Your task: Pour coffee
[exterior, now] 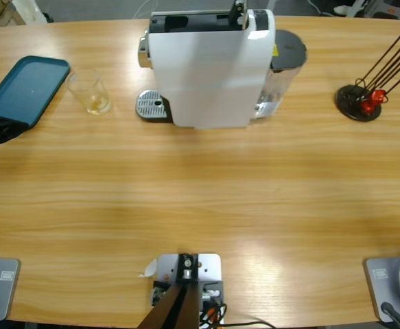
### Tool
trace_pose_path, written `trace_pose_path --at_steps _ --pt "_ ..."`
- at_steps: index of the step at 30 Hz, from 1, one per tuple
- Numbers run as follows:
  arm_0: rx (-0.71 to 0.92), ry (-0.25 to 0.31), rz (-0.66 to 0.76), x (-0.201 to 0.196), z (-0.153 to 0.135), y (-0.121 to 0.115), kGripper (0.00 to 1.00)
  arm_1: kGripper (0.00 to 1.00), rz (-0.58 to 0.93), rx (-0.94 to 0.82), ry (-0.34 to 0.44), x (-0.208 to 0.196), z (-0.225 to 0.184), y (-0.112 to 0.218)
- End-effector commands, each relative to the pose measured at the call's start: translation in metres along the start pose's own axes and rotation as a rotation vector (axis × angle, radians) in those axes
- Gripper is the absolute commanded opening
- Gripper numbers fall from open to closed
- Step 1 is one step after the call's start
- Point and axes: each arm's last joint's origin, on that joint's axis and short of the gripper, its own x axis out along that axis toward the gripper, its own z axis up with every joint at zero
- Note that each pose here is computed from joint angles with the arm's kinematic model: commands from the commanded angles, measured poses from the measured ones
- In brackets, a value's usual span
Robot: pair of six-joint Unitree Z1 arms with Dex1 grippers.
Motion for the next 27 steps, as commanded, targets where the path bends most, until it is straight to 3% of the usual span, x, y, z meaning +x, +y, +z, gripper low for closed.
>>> trace_pose_path --at_steps 1,15,27 --pt "0.020 0.030 -0.010 0.007 -0.004 -0.001 0.918 0.000 0.008 -0.077 0.075 0.033 -0.011 0.030" --pt "0.020 0.035 -0.010 0.008 -0.004 -0.002 0.913 0.000 0.117 -0.175 0.071 0.033 0.004 0.105" --pt "0.019 0.036 -0.012 0.008 -0.004 -0.002 0.913 0.000 0.169 -0.178 0.135 0.048 -0.017 0.135"
